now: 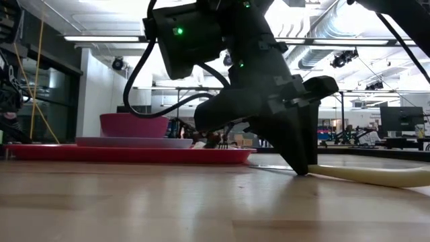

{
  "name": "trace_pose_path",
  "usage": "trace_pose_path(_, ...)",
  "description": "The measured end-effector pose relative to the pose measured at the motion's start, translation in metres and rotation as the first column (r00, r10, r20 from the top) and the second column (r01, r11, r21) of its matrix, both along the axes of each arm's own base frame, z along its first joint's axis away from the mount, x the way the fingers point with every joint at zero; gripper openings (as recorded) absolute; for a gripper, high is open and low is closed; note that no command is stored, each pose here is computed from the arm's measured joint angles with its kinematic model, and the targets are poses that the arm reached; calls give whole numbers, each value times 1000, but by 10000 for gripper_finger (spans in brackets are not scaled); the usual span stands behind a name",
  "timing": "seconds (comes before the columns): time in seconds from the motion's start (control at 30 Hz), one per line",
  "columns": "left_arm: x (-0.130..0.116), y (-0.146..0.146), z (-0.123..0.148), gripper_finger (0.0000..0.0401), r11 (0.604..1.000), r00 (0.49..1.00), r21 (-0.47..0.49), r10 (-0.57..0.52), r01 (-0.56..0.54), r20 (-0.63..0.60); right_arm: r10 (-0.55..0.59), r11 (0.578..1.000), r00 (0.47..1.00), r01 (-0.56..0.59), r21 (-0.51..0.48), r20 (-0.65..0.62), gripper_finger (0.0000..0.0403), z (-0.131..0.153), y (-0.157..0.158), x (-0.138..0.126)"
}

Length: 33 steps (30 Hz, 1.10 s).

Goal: Set up tray
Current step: Put the yellow knife on top of the brown napkin on the left side of the blue fork on the red tray

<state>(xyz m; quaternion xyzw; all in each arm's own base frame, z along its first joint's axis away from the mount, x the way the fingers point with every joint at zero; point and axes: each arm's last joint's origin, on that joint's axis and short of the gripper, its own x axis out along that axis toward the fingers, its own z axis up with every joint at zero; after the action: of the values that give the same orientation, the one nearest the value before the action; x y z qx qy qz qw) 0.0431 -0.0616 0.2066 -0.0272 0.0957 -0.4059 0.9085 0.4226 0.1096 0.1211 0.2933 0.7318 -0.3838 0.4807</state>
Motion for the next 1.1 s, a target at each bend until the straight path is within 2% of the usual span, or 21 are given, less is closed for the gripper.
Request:
trace_pose_path(0.33, 1, -1, -1, 115, 1000, 1000, -6, 2, -2, 6, -16, 1000, 1000, 16, -4, -5, 43, 0, 2, -1)
trace_pose_path(0.57, 6, -10, -22, 115, 999, 1000, -39, -17, 17, -6, -18, 1000, 1000, 18, 2, -7, 44, 1, 2, -1)
trace_pose_path(0.77, 6, -11, -17, 115, 999, 997, -44, -20, 24, 79, -14, 1000, 1000, 14, 1, -20, 44, 1, 2, -2)
trace_pose_path(0.97, 6, -11, -17, 115, 999, 996, -35, -28, 30, 82, -13, 1000, 1000, 13, 0, -24, 44, 1, 2, -2)
trace_pose_path(1.1, 9, -9, -15, 115, 999, 996, -53, 5, 0, 93, -15, 1000, 1000, 15, 4, -26, 44, 1, 2, -2)
